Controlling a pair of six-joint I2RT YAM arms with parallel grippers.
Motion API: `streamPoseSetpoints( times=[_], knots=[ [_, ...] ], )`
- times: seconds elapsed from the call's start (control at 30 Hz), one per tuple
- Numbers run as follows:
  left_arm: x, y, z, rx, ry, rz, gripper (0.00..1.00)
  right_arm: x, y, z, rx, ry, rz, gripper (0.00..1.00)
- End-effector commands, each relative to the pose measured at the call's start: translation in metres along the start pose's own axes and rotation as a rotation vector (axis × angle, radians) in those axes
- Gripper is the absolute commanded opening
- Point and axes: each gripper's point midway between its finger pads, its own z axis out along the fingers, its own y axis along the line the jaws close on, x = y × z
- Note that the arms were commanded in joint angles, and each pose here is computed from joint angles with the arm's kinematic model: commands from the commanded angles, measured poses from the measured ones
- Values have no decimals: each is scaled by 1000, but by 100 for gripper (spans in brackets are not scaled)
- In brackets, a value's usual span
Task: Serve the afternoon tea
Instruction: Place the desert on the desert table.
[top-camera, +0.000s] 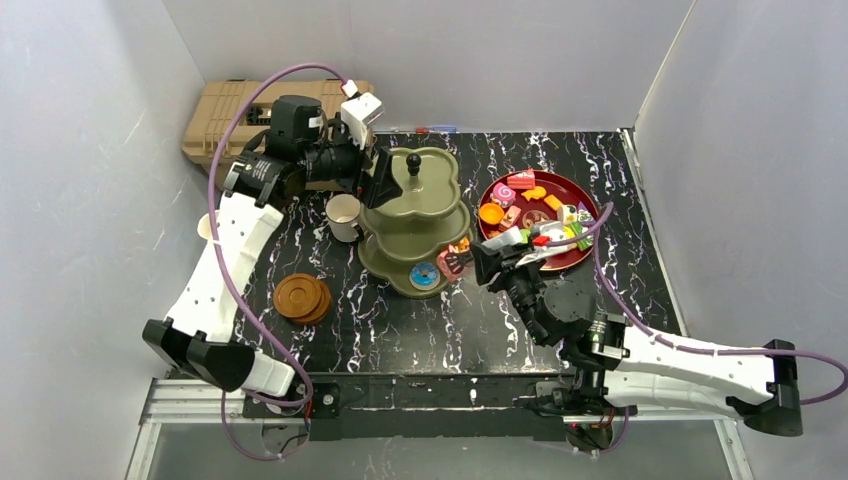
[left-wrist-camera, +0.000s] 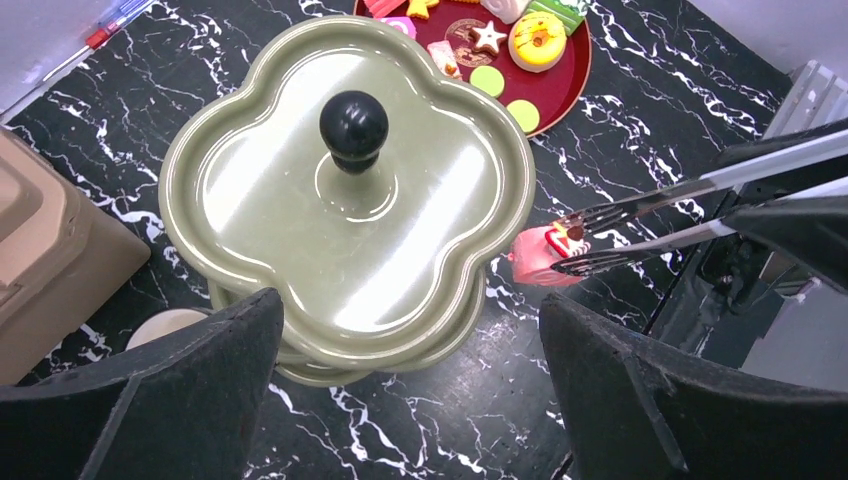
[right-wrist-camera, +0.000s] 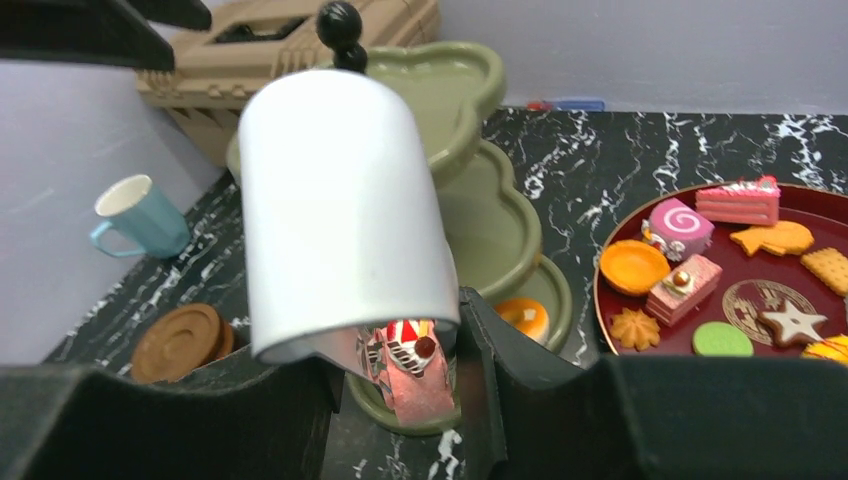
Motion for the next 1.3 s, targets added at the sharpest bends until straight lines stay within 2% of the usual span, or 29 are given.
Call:
streamPoseSetpoints(
  times=[0.0,0.23,0.6,1.27],
  knots=[
    [-5,-4,-17,-35,-44,42,98,-45,27,7,-57,-80,98,1],
    [-3,1,-24,-85,-30,29,98,-53,51,31,-49,-139,72,1],
    [2,4,-29,-117,-17,42,98,-71,51,38,2,-209,70,1],
    [-1,4,-33,-128,-28,43,98,-42,44,51,98,-247,122,3]
  ],
)
